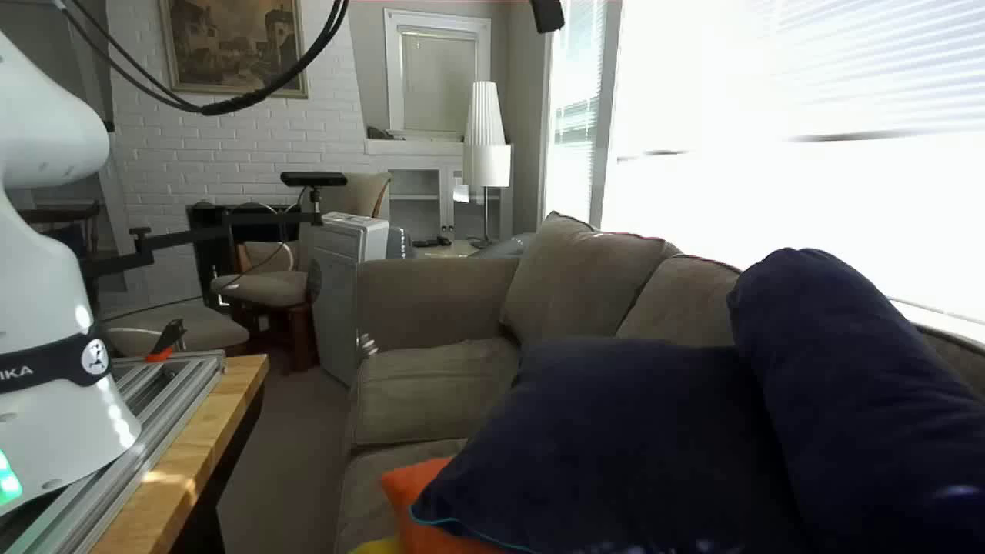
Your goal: Put the black remote control on the dark blue pillow.
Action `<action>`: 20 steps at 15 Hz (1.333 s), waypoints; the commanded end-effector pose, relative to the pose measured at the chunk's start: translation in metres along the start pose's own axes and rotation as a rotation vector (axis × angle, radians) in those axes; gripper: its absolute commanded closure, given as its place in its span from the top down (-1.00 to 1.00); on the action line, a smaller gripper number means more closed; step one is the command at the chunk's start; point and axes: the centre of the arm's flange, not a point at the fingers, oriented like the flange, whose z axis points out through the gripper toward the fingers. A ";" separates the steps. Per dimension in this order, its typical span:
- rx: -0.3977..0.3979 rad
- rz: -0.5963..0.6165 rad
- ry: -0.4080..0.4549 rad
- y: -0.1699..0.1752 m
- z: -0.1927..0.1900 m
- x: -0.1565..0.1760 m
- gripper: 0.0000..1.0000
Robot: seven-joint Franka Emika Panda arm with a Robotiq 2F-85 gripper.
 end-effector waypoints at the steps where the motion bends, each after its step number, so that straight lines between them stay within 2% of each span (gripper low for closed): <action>1: 0.000 0.000 0.000 0.000 0.000 0.000 1.00; 19: 0.000 0.000 0.000 0.000 0.000 0.000 1.00; 20: -0.017 -0.004 0.019 -0.003 0.004 -0.001 1.00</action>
